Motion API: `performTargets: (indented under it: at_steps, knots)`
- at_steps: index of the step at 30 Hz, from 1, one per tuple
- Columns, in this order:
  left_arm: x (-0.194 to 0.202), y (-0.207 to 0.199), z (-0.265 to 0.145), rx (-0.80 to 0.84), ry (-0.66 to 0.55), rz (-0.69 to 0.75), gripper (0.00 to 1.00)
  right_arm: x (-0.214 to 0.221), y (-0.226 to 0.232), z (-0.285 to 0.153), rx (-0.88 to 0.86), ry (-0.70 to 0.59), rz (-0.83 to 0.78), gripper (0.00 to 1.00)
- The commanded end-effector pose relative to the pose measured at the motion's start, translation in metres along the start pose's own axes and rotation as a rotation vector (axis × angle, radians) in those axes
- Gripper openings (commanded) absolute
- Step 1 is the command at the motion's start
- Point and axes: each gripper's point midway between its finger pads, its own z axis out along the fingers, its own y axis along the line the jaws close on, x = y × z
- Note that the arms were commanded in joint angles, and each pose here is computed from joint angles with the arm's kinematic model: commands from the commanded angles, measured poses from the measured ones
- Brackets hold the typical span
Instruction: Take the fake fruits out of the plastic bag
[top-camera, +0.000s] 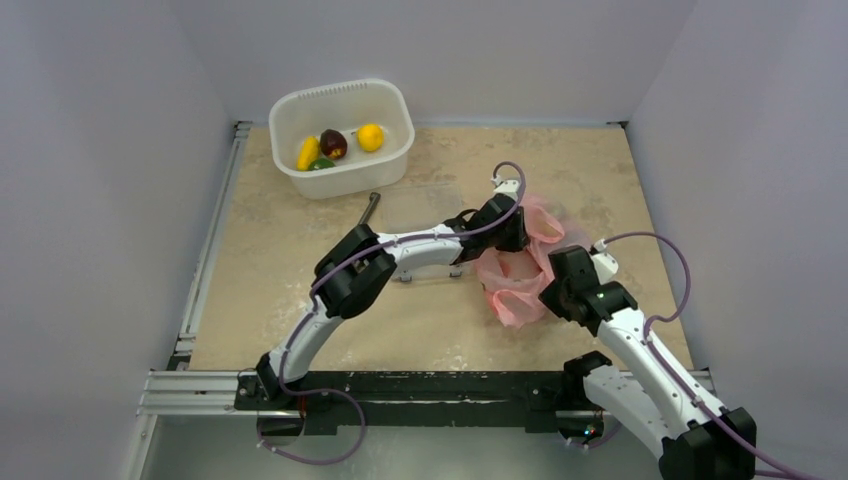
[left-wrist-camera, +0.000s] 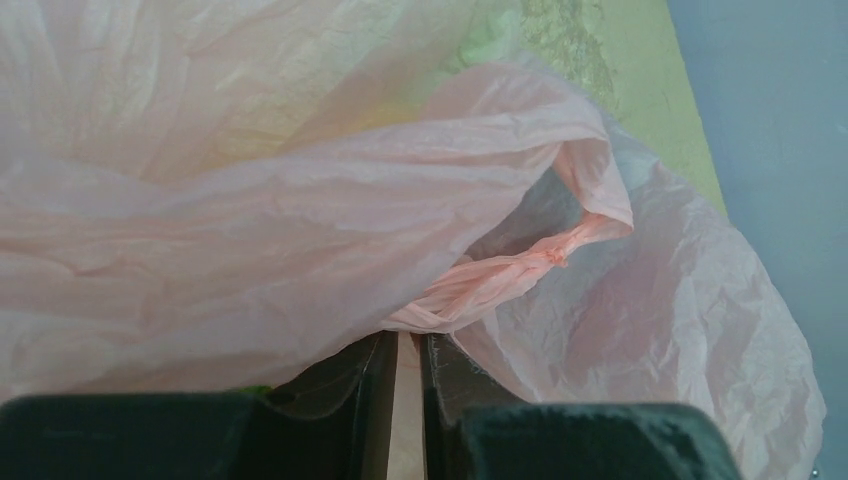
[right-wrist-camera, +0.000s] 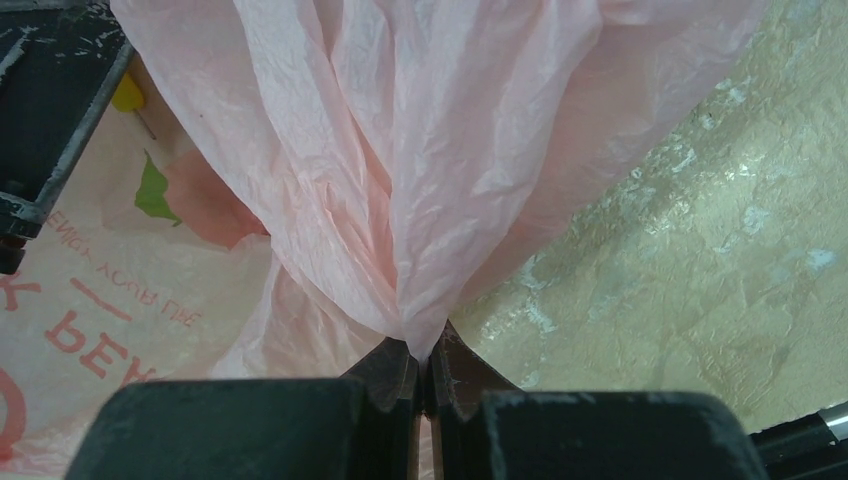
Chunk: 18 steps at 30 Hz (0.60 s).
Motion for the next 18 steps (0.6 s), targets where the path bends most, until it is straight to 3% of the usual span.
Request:
performTargets:
  at_steps: [1, 5, 12, 15, 18]
  knots:
    - [-0.007, -0.013, -0.005, 0.081, -0.035, -0.099, 0.17, -0.017, 0.008, -0.008, -0.015, -0.06, 0.019, 0.0]
    - [-0.003, -0.025, -0.03, 0.151, -0.065, -0.076, 0.38, -0.022, 0.008, -0.012, -0.021, -0.085, 0.029, 0.0]
    - [0.006, -0.04, -0.062, 0.326, -0.084, 0.019, 0.64, -0.014, 0.001, -0.011, -0.03, -0.07, 0.048, 0.0]
    - [0.012, -0.044, -0.067, 0.371, -0.062, 0.037, 0.69, -0.01, -0.004, -0.007, -0.011, -0.058, 0.028, 0.0]
    - [0.02, -0.038, -0.055, 0.334, 0.037, 0.028, 0.75, -0.001, -0.01, -0.004, 0.023, -0.016, -0.002, 0.0]
